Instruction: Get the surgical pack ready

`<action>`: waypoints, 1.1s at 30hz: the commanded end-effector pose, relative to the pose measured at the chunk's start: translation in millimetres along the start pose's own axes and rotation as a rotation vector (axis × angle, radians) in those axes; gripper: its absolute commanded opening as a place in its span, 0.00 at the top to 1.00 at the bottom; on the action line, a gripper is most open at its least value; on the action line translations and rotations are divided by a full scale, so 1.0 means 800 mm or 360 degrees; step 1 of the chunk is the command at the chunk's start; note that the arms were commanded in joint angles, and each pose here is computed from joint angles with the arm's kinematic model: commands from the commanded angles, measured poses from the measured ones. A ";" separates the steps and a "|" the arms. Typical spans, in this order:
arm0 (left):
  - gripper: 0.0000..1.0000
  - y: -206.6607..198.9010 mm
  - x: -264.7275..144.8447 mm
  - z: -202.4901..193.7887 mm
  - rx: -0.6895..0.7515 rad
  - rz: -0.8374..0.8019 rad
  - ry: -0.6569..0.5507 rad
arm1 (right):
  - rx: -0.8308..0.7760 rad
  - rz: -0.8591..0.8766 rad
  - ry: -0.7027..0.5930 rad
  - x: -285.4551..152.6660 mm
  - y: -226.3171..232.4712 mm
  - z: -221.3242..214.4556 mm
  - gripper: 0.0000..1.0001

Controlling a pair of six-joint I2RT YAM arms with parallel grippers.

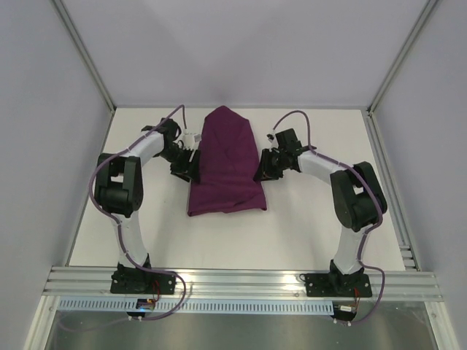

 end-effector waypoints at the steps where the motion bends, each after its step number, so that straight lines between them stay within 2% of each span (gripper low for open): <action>1: 0.38 -0.013 0.003 -0.016 0.0041 0.0000 0.0040 | -0.0014 0.0165 -0.0042 -0.007 0.025 -0.009 0.80; 4: 0.41 -0.014 0.003 -0.033 0.0076 0.0014 0.0073 | -0.0001 0.0180 0.0002 -0.008 0.027 -0.034 0.88; 11: 0.42 -0.020 -0.009 -0.106 0.0121 0.0016 0.0230 | -0.0030 0.0245 0.0101 -0.037 0.056 -0.090 0.90; 12: 0.42 -0.021 -0.014 -0.113 0.0129 0.0012 0.0241 | -0.0034 0.0245 0.0107 -0.043 0.059 -0.095 0.88; 15: 0.37 -0.033 -0.037 -0.130 0.0198 -0.0007 0.0228 | -0.0032 0.0208 0.0141 -0.062 0.058 -0.114 0.67; 16: 0.33 -0.038 -0.047 -0.128 0.0232 -0.0011 0.0208 | -0.0038 0.0157 0.0141 -0.073 0.054 -0.114 0.56; 17: 0.27 -0.044 -0.059 -0.122 0.0264 -0.0010 0.0152 | -0.0068 0.0132 0.0133 -0.079 0.051 -0.111 0.51; 20: 0.20 -0.055 -0.086 -0.083 0.0265 -0.0025 -0.0020 | -0.0086 0.0094 0.0027 -0.091 0.043 -0.066 0.42; 24: 0.18 -0.051 -0.082 -0.020 0.0197 0.0007 -0.0163 | -0.0063 -0.0037 -0.0090 -0.075 0.005 0.004 0.39; 25: 0.18 -0.049 -0.078 -0.010 0.0179 0.0006 -0.0165 | -0.0080 -0.0055 -0.0155 -0.079 0.003 0.037 0.38; 26: 0.18 -0.046 -0.067 0.010 0.0159 -0.0009 -0.0154 | -0.0035 -0.0081 -0.0079 -0.052 -0.015 0.035 0.38; 29: 0.19 -0.037 -0.042 0.048 0.0090 -0.0027 -0.0117 | 0.0027 -0.0053 -0.0029 -0.013 -0.030 0.062 0.39; 33: 0.20 -0.029 -0.013 0.073 0.0035 -0.0060 -0.0050 | 0.0082 -0.0038 0.0043 0.031 -0.045 0.071 0.41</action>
Point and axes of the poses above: each gripper's point midway between its finger pads, its own x axis out along the fingers, its own y axis along the line the jaws close on, z = x × y, the point moved 1 cm from there along -x, back along the fingers, and after that the axes turned 13 degrees about -x, right-handed, at the moved point
